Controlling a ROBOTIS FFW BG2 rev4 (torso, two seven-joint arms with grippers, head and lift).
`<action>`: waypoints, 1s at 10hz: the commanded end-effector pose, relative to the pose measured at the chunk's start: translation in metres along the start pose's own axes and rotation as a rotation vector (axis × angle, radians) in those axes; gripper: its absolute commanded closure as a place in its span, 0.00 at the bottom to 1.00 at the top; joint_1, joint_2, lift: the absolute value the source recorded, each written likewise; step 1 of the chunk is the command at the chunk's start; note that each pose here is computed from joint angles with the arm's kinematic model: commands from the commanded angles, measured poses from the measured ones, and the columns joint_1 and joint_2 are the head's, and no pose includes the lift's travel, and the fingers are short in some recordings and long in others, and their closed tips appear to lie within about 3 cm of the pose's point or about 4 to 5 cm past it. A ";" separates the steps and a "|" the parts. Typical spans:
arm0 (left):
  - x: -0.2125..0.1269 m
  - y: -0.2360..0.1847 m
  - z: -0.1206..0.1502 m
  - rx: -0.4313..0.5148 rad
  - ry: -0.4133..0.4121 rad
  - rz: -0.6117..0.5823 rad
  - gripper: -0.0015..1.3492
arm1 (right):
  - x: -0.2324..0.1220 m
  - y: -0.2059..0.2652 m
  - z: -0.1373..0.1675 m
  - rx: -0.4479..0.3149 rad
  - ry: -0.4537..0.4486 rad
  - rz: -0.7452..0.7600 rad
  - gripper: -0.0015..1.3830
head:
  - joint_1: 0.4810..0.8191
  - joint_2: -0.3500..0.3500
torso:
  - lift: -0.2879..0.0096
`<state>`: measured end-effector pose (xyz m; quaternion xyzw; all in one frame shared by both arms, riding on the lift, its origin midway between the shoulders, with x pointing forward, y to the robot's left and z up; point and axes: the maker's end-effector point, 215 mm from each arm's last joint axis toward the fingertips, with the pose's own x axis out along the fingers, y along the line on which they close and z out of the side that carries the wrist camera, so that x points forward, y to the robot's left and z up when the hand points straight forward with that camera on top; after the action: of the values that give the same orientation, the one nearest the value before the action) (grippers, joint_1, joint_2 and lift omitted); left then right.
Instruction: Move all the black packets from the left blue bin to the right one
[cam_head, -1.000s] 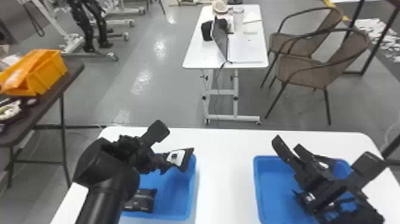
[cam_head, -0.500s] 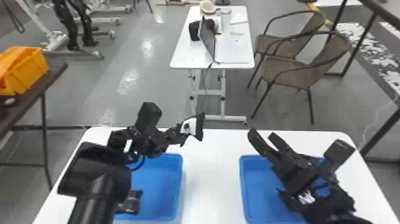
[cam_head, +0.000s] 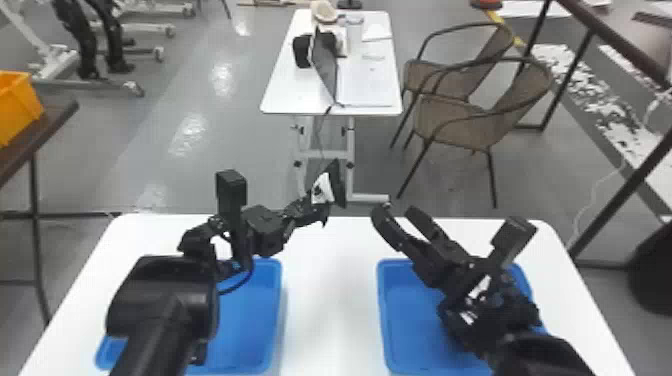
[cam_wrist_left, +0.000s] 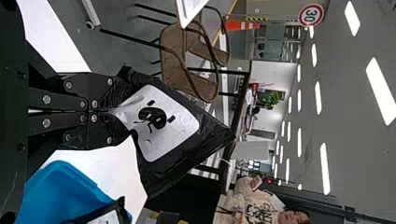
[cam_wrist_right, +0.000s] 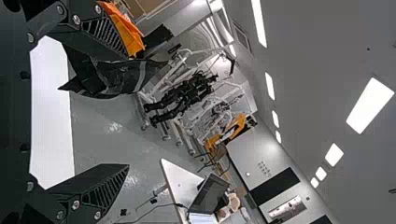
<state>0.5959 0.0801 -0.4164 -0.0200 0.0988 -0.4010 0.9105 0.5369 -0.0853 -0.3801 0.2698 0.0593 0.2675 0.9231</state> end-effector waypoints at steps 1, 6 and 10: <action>0.017 -0.016 0.006 -0.018 -0.015 -0.042 0.88 | 0.008 0.004 0.002 -0.018 0.003 0.011 0.15 | 0.63 0.50 | 0.97; 0.060 -0.060 0.007 -0.002 0.028 -0.150 0.88 | 0.041 0.043 -0.002 -0.052 0.029 0.103 0.15 | 0.63 0.46 | 0.97; 0.074 -0.091 0.015 -0.019 0.008 -0.222 0.88 | 0.052 0.042 -0.013 -0.109 0.073 0.075 0.63 | 0.63 0.44 | 0.97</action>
<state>0.5845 -0.0305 -0.4054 -0.0326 0.1053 -0.4922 0.8635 0.5585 -0.0233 -0.3684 0.2178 0.0688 0.3121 0.9222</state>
